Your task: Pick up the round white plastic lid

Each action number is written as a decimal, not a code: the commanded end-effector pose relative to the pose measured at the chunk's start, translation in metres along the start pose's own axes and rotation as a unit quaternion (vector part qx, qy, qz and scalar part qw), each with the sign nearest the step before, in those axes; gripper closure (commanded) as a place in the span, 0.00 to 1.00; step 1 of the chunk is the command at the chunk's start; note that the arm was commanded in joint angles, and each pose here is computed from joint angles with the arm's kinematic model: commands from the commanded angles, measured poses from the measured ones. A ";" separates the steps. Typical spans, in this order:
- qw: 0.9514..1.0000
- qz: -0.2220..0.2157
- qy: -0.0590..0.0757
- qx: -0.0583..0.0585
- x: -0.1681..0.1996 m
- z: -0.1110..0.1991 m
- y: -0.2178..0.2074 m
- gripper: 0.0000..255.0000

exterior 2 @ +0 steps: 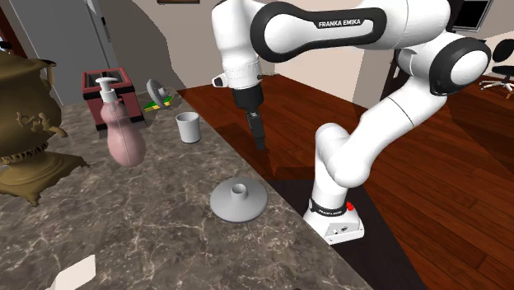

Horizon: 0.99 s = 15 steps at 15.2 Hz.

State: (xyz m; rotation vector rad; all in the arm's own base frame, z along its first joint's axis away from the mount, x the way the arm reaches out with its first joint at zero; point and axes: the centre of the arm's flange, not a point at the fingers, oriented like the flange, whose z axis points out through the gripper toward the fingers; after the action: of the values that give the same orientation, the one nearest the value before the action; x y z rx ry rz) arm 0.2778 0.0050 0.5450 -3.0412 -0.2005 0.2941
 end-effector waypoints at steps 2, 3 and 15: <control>1.000 0.002 0.004 -0.002 0.008 0.006 -0.008 0.00; 1.000 0.005 0.009 -0.004 0.015 0.012 -0.016 0.00; 0.999 0.023 0.042 -0.018 0.079 0.078 -0.073 0.00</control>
State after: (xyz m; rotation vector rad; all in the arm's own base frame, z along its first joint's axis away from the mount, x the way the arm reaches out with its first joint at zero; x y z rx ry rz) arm 0.3308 0.0940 0.4655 -3.0901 -0.1326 0.1699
